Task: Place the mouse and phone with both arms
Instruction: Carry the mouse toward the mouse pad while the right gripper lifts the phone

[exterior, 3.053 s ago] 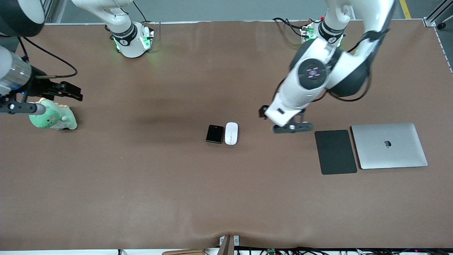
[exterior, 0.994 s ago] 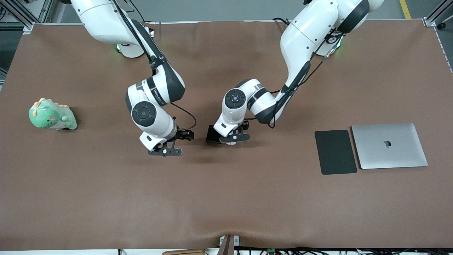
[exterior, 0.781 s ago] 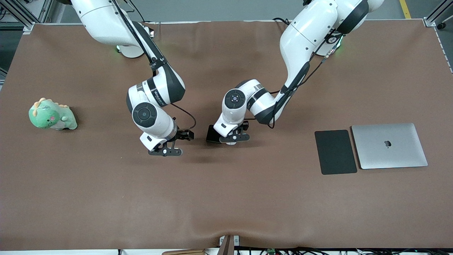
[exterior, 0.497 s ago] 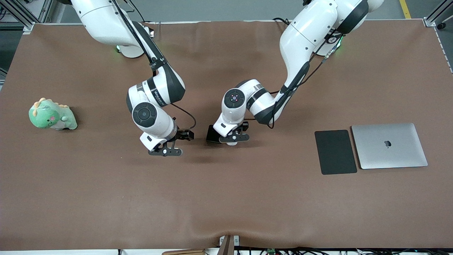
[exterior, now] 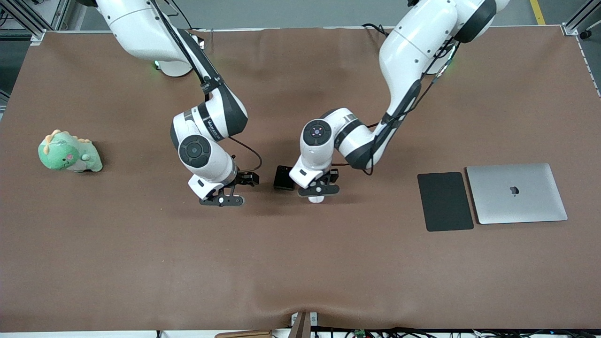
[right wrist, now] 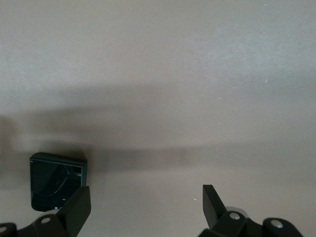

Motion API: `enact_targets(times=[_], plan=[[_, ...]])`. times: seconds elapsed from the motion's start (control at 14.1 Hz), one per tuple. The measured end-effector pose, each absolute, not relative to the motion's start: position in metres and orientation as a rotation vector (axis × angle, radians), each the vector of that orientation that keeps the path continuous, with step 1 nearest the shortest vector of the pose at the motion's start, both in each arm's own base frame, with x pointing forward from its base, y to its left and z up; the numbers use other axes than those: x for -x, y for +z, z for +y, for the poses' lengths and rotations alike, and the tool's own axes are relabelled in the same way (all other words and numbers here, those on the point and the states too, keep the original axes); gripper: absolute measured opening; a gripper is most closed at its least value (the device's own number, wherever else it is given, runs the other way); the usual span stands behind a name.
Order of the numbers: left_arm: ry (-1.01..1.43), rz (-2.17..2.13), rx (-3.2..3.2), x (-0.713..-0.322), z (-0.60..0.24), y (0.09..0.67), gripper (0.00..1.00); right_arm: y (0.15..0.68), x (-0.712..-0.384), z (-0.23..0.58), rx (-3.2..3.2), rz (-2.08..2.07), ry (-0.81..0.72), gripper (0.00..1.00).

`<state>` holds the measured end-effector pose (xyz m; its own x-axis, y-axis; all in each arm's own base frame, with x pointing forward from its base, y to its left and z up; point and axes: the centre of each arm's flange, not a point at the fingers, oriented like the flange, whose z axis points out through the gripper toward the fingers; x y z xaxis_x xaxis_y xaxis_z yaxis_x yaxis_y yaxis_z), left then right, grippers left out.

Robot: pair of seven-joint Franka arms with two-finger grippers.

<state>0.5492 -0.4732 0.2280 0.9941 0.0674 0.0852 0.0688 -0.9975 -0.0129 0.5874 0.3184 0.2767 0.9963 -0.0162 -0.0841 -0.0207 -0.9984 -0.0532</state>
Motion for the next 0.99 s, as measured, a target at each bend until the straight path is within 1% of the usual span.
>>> enact_targets(times=[0.28,0.5,0.64,0.99], plan=[[-0.141,-0.07,3.054,-0.592,-0.407,0.303,0.63,0.258,-0.575,0.356,3.07,0.07,0.063,1.0],[-0.122,-0.018,3.015,-0.617,-0.337,0.34,0.63,0.227,-0.549,0.42,3.073,0.093,0.057,1.0],[-0.1,0.015,2.997,-0.63,-0.284,0.349,0.63,0.209,-0.539,0.449,3.081,0.078,0.056,1.0],[0.026,0.031,2.988,-0.651,-0.157,0.326,0.63,0.191,-0.548,0.448,3.08,0.15,0.024,1.0]])
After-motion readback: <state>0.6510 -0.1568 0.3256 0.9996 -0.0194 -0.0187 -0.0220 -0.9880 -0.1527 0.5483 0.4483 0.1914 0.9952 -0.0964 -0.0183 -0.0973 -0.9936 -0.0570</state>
